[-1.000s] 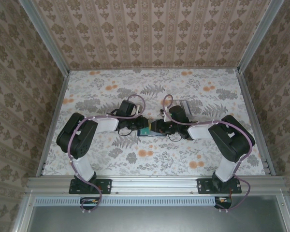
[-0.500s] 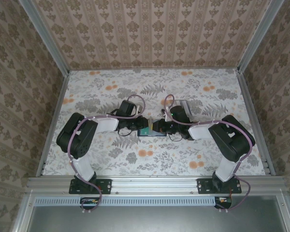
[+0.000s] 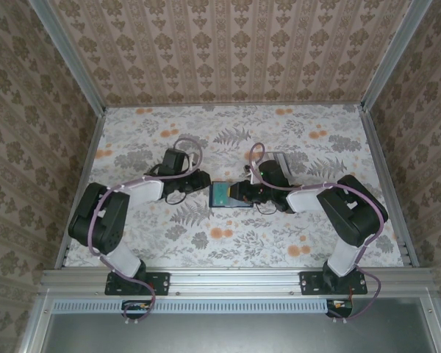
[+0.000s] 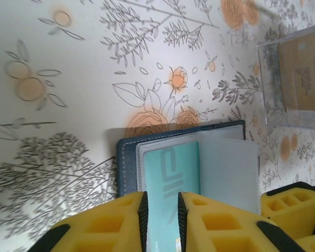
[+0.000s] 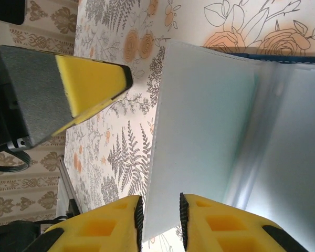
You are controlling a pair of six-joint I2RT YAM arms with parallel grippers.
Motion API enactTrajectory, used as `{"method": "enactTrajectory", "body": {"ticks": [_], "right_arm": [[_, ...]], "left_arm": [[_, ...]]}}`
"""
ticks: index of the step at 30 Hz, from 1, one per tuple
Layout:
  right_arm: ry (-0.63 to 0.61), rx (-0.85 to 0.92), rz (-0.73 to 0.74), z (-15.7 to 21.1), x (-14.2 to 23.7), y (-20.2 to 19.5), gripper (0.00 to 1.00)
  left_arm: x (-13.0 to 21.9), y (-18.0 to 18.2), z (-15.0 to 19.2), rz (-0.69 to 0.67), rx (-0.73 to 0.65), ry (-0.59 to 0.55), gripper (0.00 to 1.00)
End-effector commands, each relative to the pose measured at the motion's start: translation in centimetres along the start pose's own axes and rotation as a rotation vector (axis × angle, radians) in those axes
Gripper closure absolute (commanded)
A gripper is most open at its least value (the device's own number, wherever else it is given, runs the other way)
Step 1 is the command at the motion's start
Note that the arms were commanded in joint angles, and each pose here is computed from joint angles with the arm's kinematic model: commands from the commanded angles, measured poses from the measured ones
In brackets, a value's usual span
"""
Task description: Put the credit cards into the card holder
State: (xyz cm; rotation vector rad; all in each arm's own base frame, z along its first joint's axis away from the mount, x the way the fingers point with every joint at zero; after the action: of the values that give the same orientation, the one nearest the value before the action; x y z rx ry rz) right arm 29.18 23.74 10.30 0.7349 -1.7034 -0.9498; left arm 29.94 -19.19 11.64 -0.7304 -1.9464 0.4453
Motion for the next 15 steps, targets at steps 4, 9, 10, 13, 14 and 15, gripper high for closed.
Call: {"method": "enactTrajectory", "body": {"ticks": [4, 9, 10, 13, 14, 15], "right_arm": [[0.008, 0.084, -0.045, -0.7, 0.7, 2.8, 0.70], [-0.040, 0.219, 0.076, -1.4, 3.0, 4.2, 0.65], [-0.069, 0.248, 0.144, -1.8, 3.8, 4.4, 0.63], [-0.174, 0.338, 0.364, -3.4, 6.8, 5.0, 0.53], [-0.218, 0.376, 0.437, -4.0, 7.9, 5.2, 0.46], [-0.272, 0.398, 0.512, -4.6, 8.9, 5.3, 0.39]], "left_arm": [[1.9, 0.4, 0.1, -0.061, -0.033, -0.022, 0.71], [2.3, 0.3, 0.6, -0.073, -0.054, -0.046, 0.67], [2.4, 0.2, 0.8, -0.078, -0.059, -0.044, 0.66], [2.7, -0.2, 0.8, -0.093, -0.089, -0.051, 0.63], [2.7, -0.6, 0.9, -0.097, -0.111, -0.050, 0.61], [2.7, -1.1, 1.1, -0.099, -0.132, -0.045, 0.60]]}}
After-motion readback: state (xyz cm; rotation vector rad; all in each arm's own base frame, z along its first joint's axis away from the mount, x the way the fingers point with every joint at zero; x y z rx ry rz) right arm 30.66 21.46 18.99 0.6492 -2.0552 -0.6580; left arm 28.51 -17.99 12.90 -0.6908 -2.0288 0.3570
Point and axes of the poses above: each hand's point on the last joint's axis, 136 mm out from that joint toward the fingers, its own x axis back along the fingers, its own y axis along the line the jaws close on, z = x × y, the point moved 7 cm from there along x, back along the fingers, and after that the axes turned 10 degrees about -x, right-handed, at the moved point
